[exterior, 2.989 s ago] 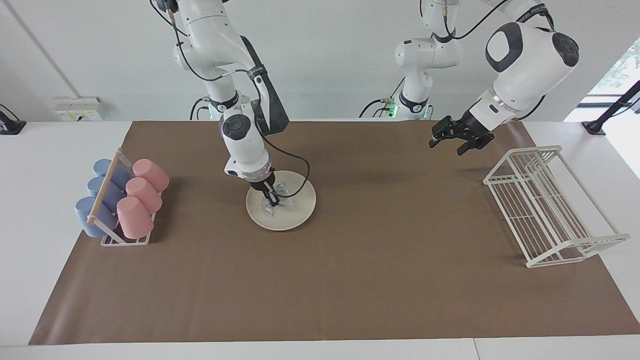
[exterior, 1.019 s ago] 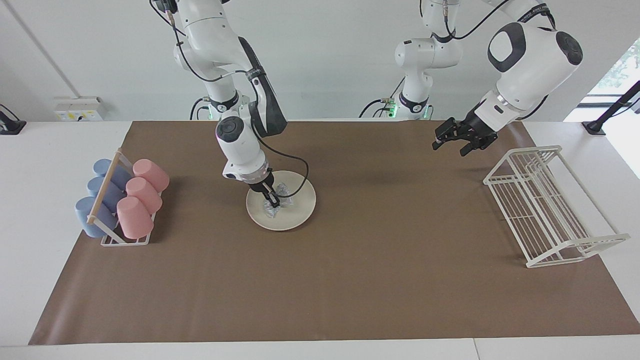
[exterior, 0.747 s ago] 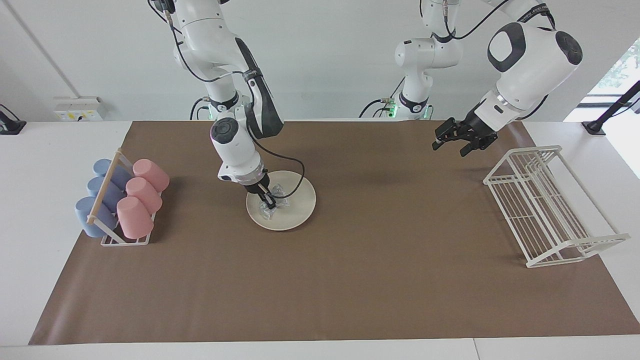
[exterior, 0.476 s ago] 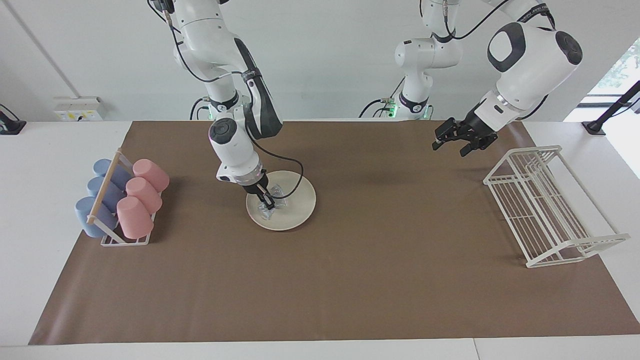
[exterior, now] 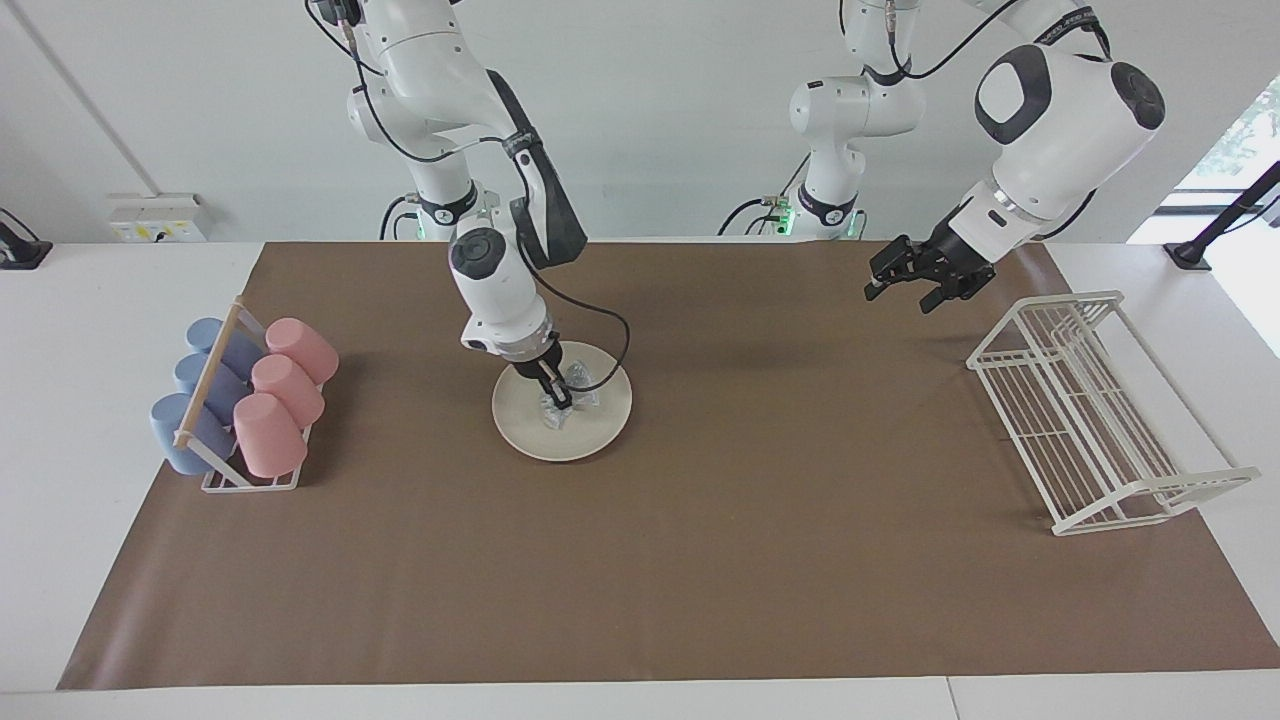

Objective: Wipe plate with sponge

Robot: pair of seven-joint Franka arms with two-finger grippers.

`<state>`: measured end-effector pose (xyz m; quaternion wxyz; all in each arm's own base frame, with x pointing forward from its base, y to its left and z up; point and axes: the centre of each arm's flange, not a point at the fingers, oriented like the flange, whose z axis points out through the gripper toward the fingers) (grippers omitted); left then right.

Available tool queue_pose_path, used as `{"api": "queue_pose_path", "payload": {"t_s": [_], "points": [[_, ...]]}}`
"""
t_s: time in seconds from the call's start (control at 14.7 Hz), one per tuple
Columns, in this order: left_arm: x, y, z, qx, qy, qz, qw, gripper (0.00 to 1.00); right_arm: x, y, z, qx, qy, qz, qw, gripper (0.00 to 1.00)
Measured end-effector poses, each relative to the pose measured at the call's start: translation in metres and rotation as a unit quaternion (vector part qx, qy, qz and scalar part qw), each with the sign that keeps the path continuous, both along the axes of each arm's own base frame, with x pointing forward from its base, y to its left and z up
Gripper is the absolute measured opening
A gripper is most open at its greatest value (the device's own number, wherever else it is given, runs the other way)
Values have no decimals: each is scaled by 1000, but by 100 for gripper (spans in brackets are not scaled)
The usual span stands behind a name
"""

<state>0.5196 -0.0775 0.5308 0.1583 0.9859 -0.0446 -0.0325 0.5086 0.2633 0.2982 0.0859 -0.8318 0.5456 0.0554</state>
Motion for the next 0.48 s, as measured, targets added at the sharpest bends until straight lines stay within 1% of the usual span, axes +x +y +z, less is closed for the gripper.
{"api": "queue_pose_path", "payload": {"t_s": [0.2,0.41,0.48], "points": [[0,0,0,0,-1,0,1000,100,-9,16,0,0,6,-13,1000,10],[0,0,0,0,-1,0,1000,100,-3,18,11,4,3,-16,1000,10],[0,0,0,0,-1,0,1000,100,1,19,26,5,11,-20,1000,10]]}}
